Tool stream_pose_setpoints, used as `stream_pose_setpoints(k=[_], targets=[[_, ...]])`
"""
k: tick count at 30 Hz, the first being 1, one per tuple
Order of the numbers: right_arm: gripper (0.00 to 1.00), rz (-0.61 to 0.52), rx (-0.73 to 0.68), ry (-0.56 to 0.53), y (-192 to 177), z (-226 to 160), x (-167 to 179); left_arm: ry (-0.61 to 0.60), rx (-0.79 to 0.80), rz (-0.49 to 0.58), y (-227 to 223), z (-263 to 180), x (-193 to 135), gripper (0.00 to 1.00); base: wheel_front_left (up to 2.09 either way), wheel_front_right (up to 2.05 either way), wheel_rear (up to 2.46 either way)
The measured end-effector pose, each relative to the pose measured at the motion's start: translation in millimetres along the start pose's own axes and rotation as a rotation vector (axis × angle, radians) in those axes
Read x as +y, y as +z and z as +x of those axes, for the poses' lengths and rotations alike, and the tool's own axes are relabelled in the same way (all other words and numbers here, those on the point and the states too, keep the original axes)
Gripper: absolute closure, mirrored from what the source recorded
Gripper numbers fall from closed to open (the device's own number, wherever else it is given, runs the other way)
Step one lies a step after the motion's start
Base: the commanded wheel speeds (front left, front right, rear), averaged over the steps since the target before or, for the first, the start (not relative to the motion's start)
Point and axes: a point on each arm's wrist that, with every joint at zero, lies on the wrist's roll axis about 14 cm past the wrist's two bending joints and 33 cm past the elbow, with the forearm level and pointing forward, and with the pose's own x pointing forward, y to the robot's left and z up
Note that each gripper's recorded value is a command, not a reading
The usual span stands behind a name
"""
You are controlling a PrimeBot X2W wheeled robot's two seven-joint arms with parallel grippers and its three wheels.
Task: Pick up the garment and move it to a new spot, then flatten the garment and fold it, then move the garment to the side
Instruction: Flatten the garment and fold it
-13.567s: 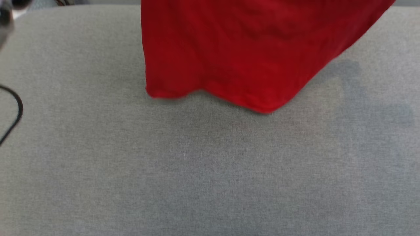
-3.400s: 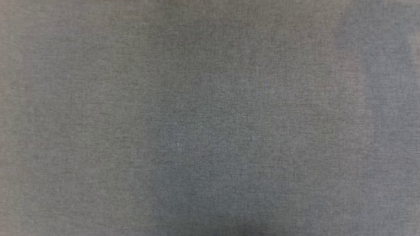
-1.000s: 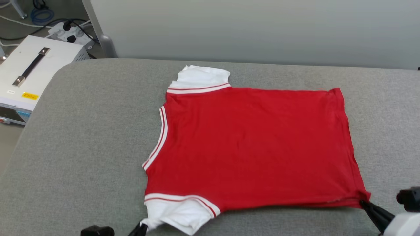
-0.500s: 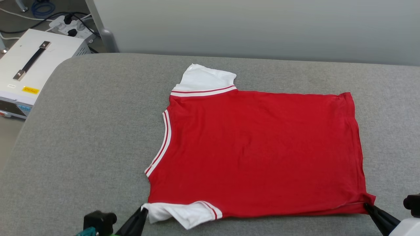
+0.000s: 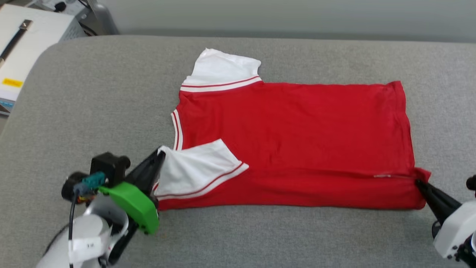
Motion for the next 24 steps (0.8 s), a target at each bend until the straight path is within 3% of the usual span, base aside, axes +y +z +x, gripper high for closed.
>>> stream_pose_setpoints(k=[7,14,20,21,22,23,24], targets=[[1.00,-0.003,0.043,-0.008,1,34,-13,0.000,0.087,0.028,-22,53,26,1.00,0.00,0.00,0.00],[1.00,0.002,0.150,-0.029,-31,52,-24,-0.001,0.221,0.003,-77,66,27,1.00,0.00,0.00,0.00],[0.99,-0.005,0.127,-0.020,-30,60,-21,0.003,0.237,-0.033,-91,66,25,1.00,0.00,0.00,0.00],[0.72,-0.004,0.116,-0.022,-27,60,-21,0.003,0.231,-0.034,-89,65,25,1.00,0.00,0.00,0.00],[0.38,-0.003,0.106,-0.022,-24,59,-21,0.004,0.223,-0.032,-87,64,25,0.64,0.00,0.00,0.00],[0.00,-0.003,0.090,-0.023,-20,59,-21,0.007,0.219,-0.029,-85,63,26,0.00,0.00,0.00,0.00],[0.00,-0.002,0.067,-0.026,-14,58,-20,0.010,0.213,-0.024,-83,61,27,0.00,0.00,0.00,0.00]])
